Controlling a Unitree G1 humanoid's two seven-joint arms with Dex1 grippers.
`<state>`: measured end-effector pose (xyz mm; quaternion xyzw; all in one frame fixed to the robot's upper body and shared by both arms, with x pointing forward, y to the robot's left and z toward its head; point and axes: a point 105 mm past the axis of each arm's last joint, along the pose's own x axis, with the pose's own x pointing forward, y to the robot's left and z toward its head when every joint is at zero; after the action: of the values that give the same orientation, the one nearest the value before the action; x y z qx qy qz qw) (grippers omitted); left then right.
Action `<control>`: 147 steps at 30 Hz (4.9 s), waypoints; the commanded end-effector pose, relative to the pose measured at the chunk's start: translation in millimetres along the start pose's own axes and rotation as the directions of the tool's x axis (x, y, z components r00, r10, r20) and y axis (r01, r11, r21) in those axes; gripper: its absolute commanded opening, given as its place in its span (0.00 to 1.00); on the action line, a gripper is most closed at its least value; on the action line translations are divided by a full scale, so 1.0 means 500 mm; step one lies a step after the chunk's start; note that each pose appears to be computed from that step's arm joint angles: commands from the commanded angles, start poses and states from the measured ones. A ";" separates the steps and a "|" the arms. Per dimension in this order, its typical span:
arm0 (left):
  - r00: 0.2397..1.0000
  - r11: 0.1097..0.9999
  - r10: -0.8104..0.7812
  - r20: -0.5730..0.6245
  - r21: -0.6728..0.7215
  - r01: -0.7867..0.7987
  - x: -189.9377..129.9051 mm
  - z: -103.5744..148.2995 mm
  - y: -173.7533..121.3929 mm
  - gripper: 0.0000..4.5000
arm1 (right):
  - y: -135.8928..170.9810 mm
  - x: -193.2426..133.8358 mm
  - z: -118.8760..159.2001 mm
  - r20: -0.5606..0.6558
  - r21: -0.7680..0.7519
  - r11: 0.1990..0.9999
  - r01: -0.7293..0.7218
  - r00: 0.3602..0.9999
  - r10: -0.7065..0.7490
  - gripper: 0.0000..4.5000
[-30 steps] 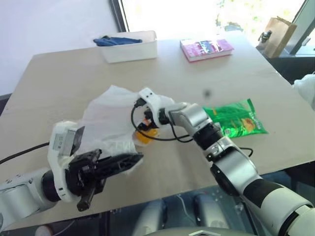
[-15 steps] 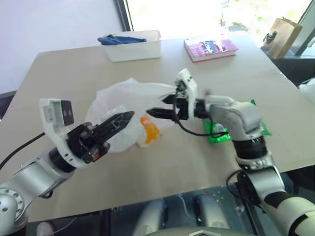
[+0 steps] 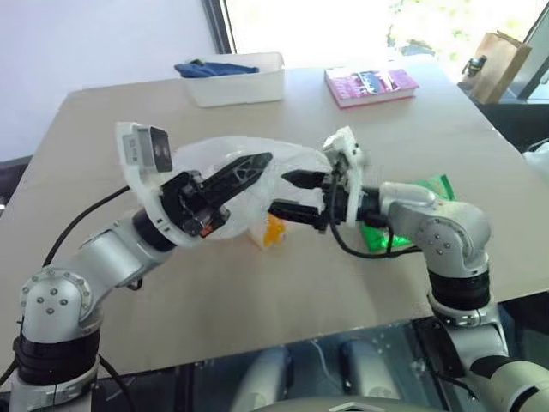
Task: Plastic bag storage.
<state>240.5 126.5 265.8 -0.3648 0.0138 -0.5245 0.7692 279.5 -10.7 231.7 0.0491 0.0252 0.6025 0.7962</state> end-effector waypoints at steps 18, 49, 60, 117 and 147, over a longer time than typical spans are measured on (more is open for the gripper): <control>1.000 0.996 0.031 0.000 0.086 -0.031 -0.010 -0.029 0.011 0.00 | -0.218 -0.544 -0.194 -0.377 0.063 0.331 0.942 0.329 -0.866 0.99; 0.990 0.987 0.113 0.083 0.105 -0.121 -0.027 -0.012 0.020 0.00 | -0.134 -0.406 -0.246 -0.253 0.700 0.348 0.623 0.673 -0.695 0.99; 0.990 0.985 0.113 0.084 0.124 -0.123 -0.024 -0.003 0.017 0.00 | -0.137 -0.326 -0.309 -0.264 0.798 0.275 0.536 0.722 -0.639 0.99; 1.000 1.000 -0.017 0.002 0.019 0.017 -0.131 0.003 -0.034 0.00 | -0.054 -0.129 -0.005 0.409 0.741 0.668 -0.068 0.834 -0.369 0.01; 0.986 0.990 -0.115 -0.122 -0.093 0.104 -0.098 -0.075 -0.052 0.00 | 0.017 0.091 -0.081 0.198 0.583 0.801 -0.135 0.980 0.021 0.01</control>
<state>193.7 146.9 227.0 -0.3809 0.0738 -0.5580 0.7336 282.3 35.4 191.8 0.3408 0.1247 0.5776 0.7312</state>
